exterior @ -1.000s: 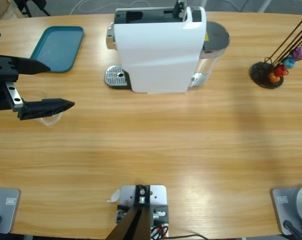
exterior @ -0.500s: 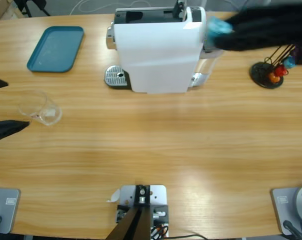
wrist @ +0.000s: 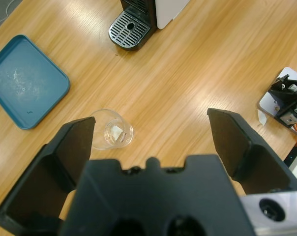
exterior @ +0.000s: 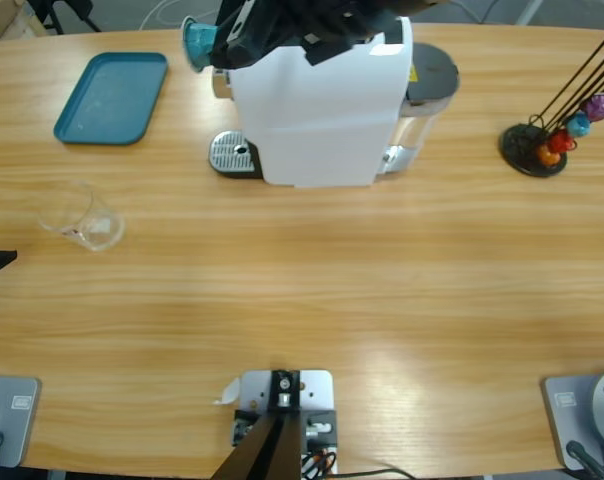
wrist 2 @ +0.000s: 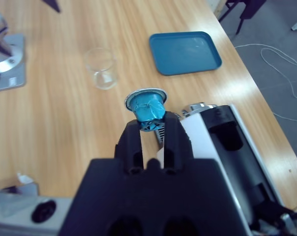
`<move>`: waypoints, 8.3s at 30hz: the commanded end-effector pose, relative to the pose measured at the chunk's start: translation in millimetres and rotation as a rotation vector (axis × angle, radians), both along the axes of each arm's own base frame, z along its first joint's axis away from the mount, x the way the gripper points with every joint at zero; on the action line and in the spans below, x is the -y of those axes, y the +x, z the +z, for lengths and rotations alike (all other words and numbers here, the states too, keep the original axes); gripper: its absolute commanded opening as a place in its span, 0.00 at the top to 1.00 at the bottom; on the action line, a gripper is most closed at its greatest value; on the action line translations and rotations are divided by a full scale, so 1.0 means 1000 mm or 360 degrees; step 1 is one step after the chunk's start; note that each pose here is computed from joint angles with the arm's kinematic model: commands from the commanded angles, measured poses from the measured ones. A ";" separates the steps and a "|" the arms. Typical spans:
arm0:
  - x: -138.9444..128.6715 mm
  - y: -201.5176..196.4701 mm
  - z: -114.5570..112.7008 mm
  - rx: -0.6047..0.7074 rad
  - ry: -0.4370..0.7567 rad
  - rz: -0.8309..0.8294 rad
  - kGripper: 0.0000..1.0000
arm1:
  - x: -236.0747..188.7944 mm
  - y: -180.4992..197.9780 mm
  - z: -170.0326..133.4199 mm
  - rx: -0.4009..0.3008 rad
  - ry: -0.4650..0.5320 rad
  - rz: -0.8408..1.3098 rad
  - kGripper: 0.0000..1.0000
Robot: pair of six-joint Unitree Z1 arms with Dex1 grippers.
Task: Pour coffee
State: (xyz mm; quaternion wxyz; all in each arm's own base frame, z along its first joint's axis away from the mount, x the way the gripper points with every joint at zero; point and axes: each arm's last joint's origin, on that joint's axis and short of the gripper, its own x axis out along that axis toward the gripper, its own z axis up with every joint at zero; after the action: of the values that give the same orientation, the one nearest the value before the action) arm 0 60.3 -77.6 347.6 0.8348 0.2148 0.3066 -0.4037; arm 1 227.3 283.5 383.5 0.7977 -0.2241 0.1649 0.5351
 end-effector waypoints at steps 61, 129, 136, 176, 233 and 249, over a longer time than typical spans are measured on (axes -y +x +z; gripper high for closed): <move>0.002 0.009 -0.003 0.0042 0.0028 0.0194 0.00 | 0.093 -0.088 -0.032 -0.0337 0.0261 -0.0960 1.00; -0.008 0.004 -0.023 -0.0035 0.0060 0.0335 0.00 | -0.054 0.007 -0.130 -0.0504 0.0164 -0.0919 0.01; -0.001 0.015 -0.026 -0.0131 0.0008 0.0702 0.00 | 0.017 -0.042 0.011 -0.0283 0.0373 -0.0727 0.00; 0.058 0.029 -0.102 -0.0120 0.0067 0.1257 0.00 | 0.158 -0.128 -0.093 -0.0364 -0.0118 -0.0969 0.00; 0.067 0.034 -0.168 0.0113 -0.0051 0.1464 0.07 | 0.151 -0.122 -0.088 -0.0350 -0.0232 -0.0968 0.00; 0.066 0.034 -0.171 0.0117 -0.0047 0.1447 0.50 | 0.146 -0.119 -0.088 -0.0350 -0.0237 -0.0969 0.00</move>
State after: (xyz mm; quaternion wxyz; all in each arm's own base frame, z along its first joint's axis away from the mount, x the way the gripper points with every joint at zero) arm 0 96.4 -147.3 182.6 0.9410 0.0435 0.3356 0.0055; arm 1 106.8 133.9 305.0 0.8889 -0.1432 0.3323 0.2809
